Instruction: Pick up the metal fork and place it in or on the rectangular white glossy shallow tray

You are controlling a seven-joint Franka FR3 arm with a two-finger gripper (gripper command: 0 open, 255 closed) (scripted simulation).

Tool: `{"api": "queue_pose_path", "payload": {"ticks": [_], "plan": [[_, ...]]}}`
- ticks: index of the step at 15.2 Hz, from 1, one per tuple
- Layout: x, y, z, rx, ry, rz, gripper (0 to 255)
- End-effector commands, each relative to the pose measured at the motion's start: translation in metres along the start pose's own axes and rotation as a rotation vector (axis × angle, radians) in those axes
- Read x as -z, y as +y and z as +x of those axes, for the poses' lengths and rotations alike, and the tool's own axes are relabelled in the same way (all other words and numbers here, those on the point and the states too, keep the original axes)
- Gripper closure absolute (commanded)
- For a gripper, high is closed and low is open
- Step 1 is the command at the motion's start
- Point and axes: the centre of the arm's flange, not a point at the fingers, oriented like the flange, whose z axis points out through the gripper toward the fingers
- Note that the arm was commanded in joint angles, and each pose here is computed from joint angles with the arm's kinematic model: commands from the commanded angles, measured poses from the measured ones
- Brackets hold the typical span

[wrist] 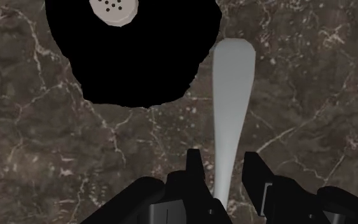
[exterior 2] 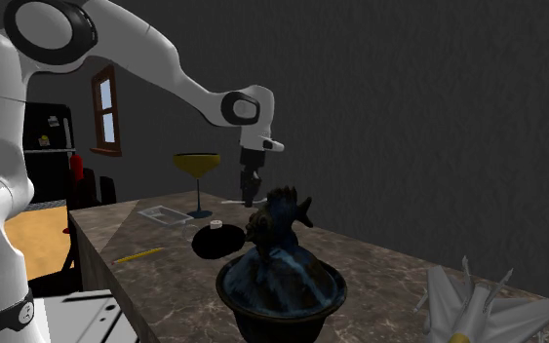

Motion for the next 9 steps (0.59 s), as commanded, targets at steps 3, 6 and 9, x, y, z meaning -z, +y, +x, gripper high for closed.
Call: {"api": "queue_pose_path", "payload": {"ticks": [3, 6, 9], "plan": [[-0.005, -0.038, -0.034, -0.001, 0.0, 0.0, 255], [-0.011, -0.067, -0.06, -0.001, 0.0, 0.0, 255], [-0.016, -0.097, -0.085, -0.001, 0.0, 0.0, 255]]}}
